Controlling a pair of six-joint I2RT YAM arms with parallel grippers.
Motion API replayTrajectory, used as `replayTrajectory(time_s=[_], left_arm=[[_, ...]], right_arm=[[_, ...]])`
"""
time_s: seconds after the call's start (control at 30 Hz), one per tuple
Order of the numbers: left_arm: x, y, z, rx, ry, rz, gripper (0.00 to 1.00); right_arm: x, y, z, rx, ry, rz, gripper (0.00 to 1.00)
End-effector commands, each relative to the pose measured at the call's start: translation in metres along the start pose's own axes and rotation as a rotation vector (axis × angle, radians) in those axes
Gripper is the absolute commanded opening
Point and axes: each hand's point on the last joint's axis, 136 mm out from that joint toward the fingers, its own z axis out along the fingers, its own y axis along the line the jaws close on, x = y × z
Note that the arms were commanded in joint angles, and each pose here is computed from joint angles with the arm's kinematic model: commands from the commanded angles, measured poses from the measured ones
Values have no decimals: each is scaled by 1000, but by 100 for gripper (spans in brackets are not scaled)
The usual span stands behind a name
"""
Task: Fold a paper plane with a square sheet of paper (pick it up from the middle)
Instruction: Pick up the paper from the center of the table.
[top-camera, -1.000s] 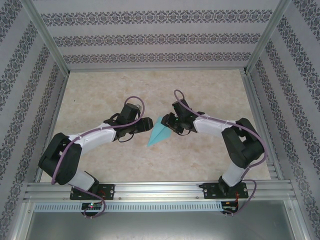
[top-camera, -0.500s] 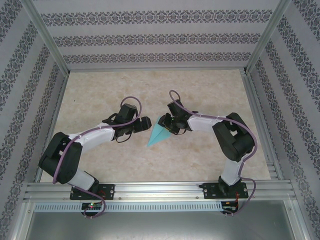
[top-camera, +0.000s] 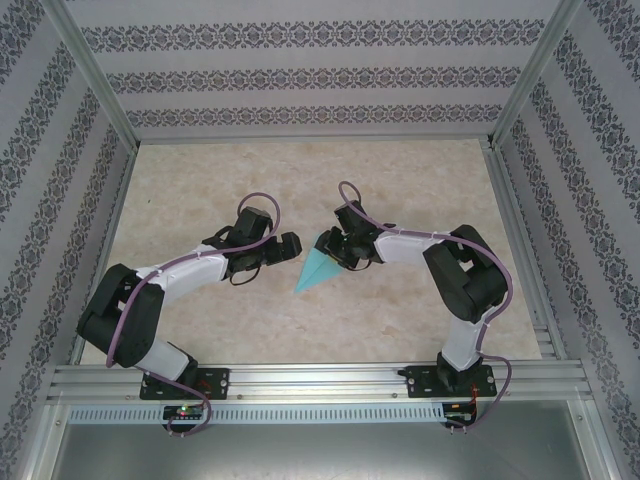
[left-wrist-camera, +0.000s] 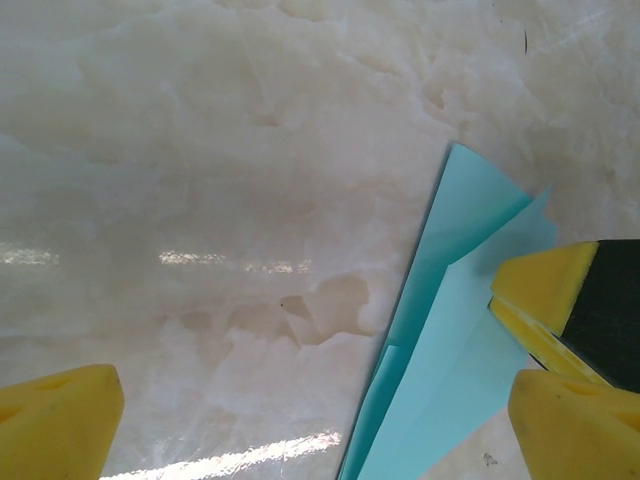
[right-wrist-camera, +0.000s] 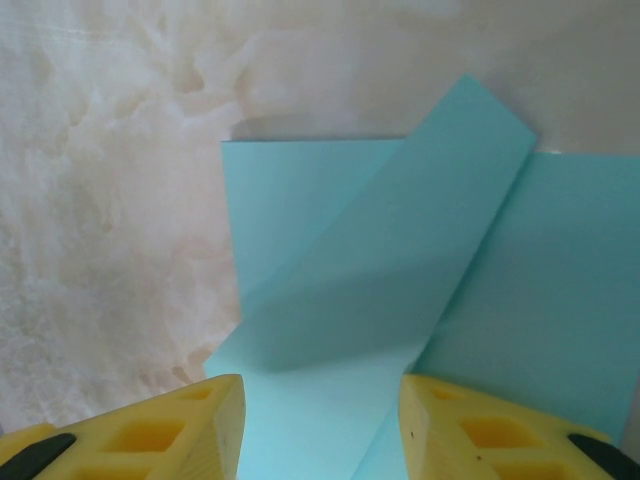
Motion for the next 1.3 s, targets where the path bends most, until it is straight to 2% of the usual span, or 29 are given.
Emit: replayTrajectory(time_s=[0.0, 0.23, 0.4, 0.63, 0.73, 0.93, 1.13, 1.27], left_arm=[[3, 11, -1, -21, 13, -15, 100], [4, 9, -3, -6, 19, -16, 100], [7, 9, -2, 23, 47, -34, 100], [7, -2, -7, 167, 89, -68, 100], [6, -12, -14, 249, 104, -70, 100], [4, -41, -33, 426, 120, -48, 100], [-5, -83, -66, 672, 88, 22, 100], [-8, -103, -85, 783, 63, 68, 100]], right_arm=[[2, 1, -3, -1, -21, -5, 45], [6, 13, 5, -65, 2, -3, 42], [7, 25, 8, -154, 7, -10, 36], [1, 44, -2, -304, -61, -45, 9], [-6, 60, -24, -370, -103, -100, 4], [-15, 100, -83, -547, -134, -227, 3], [-16, 125, -129, -708, -99, -267, 4], [-14, 137, -144, -785, -80, -262, 5]])
